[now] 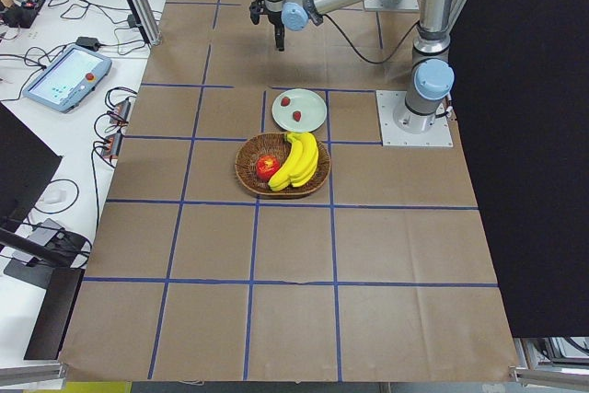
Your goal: Collect all strawberries into plate
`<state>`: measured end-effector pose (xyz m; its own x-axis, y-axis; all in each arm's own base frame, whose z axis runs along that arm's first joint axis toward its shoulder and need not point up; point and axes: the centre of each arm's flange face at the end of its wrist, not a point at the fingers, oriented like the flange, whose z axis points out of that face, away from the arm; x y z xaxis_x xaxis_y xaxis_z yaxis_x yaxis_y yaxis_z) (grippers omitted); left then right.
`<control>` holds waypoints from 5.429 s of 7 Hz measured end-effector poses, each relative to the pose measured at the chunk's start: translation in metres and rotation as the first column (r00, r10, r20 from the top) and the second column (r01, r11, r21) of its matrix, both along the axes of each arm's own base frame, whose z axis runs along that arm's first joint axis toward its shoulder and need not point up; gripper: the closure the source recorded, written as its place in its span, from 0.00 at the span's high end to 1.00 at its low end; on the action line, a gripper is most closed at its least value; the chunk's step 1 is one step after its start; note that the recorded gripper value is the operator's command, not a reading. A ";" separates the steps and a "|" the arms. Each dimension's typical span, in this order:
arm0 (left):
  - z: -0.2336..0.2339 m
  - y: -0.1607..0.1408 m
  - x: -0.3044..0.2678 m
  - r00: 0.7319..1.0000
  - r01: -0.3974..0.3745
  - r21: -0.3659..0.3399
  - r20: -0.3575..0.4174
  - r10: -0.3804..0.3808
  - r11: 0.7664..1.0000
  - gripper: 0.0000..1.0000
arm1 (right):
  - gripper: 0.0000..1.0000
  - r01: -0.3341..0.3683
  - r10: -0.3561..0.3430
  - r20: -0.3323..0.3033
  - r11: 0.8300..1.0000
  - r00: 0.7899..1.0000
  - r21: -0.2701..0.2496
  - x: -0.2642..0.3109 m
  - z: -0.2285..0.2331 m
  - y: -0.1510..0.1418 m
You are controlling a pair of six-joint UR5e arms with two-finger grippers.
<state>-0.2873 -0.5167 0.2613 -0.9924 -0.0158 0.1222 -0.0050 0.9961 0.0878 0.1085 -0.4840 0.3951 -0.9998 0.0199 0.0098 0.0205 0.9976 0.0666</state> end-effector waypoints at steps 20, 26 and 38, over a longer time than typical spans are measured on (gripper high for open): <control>-0.048 0.087 0.248 0.976 0.164 0.099 0.126 -0.176 0.981 0.52 | 1.00 -0.037 0.037 -0.007 0.999 0.999 -0.033 0.018 0.093 0.009; -0.028 0.086 0.254 0.977 0.153 0.082 0.140 -0.163 0.985 0.96 | 1.00 -0.037 0.036 -0.005 0.999 0.999 -0.032 0.018 0.093 0.009; 0.198 0.082 0.115 0.943 0.288 -0.075 0.195 -0.269 0.955 0.99 | 1.00 -0.036 0.036 -0.009 0.999 0.999 -0.023 0.018 0.092 0.011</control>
